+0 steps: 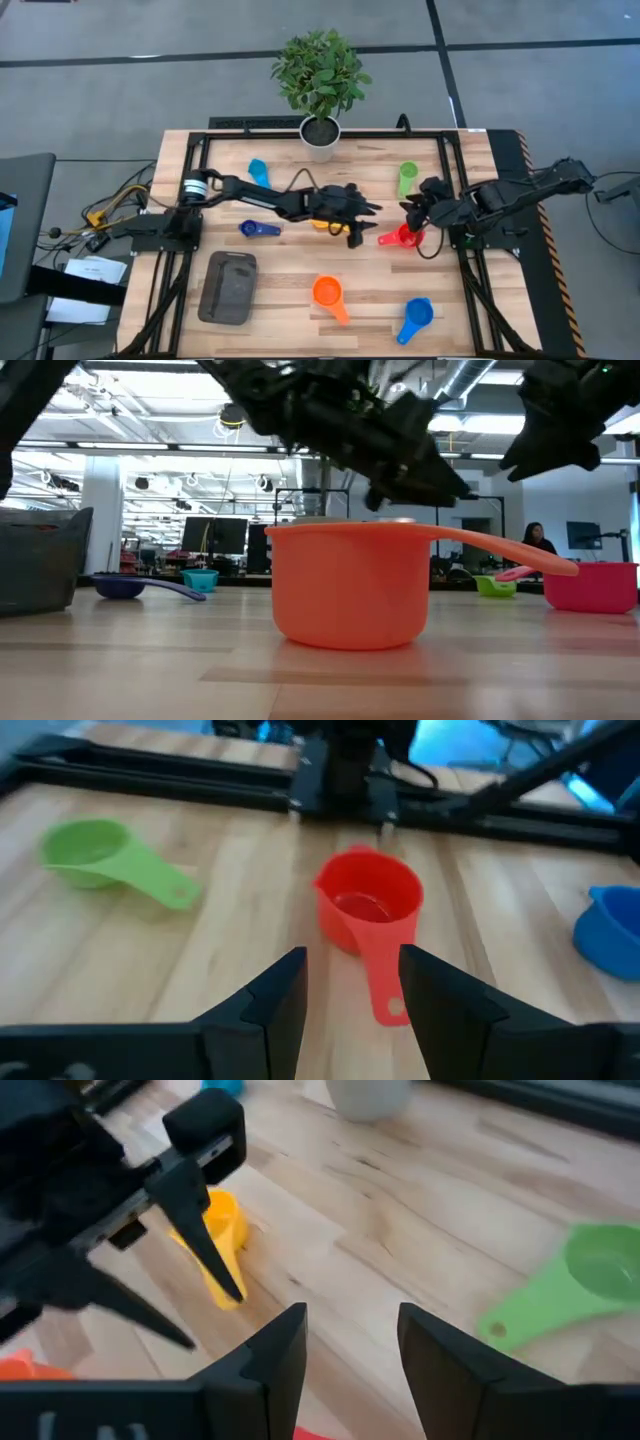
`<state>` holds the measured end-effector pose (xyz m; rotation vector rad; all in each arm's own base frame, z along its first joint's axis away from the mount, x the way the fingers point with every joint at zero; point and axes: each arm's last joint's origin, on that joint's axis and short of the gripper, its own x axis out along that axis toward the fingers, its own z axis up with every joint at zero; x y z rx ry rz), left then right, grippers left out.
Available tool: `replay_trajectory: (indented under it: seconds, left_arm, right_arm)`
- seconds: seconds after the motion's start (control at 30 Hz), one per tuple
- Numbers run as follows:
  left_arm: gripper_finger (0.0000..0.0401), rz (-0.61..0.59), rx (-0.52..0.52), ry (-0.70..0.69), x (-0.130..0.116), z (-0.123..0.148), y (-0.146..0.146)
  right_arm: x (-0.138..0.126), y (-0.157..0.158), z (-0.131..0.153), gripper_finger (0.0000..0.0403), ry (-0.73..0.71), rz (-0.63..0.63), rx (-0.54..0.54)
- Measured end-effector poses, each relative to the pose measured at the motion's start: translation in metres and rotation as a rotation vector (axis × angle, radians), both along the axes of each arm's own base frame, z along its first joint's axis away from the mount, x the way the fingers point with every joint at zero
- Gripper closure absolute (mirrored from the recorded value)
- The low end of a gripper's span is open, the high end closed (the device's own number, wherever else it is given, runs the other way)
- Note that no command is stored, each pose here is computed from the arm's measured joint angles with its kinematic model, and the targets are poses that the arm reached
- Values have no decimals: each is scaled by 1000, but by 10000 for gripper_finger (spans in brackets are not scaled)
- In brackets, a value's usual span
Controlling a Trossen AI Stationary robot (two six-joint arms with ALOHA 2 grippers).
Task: Nest measuring cups in basket
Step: Stack the red measuring cup on top of the orange measuring cup
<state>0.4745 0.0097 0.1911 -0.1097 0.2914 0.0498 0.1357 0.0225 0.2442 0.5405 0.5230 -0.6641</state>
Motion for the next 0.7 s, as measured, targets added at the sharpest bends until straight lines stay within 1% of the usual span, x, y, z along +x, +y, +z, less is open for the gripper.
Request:
replay_trajectory:
  seconds: [0.17, 0.3, 0.4, 0.5, 0.63, 0.7]
  left_arm:
    - [252, -14, 18, -14, 33, -6, 0]
    - [252, 17, -36, -63, 58, -8, 2]
    - [252, 55, -92, -60, 72, -13, 3]
    - [252, 90, -119, -44, 82, -20, 4]
    - [252, 153, -97, -43, 89, -29, 6]
    - [252, 165, -95, -43, 91, -33, 8]
  right_arm:
    - [-5, -1, 2, 223, 40, -45, 42]
    - [-9, -1, 3, 233, 76, -38, 64]
    - [-11, -2, 5, 240, 98, -42, 59]
    - [-13, -4, 8, 244, 115, -54, 51]
    - [-14, -7, 8, 247, 148, -58, 31]
    - [-15, -8, 8, 248, 153, -63, 28]
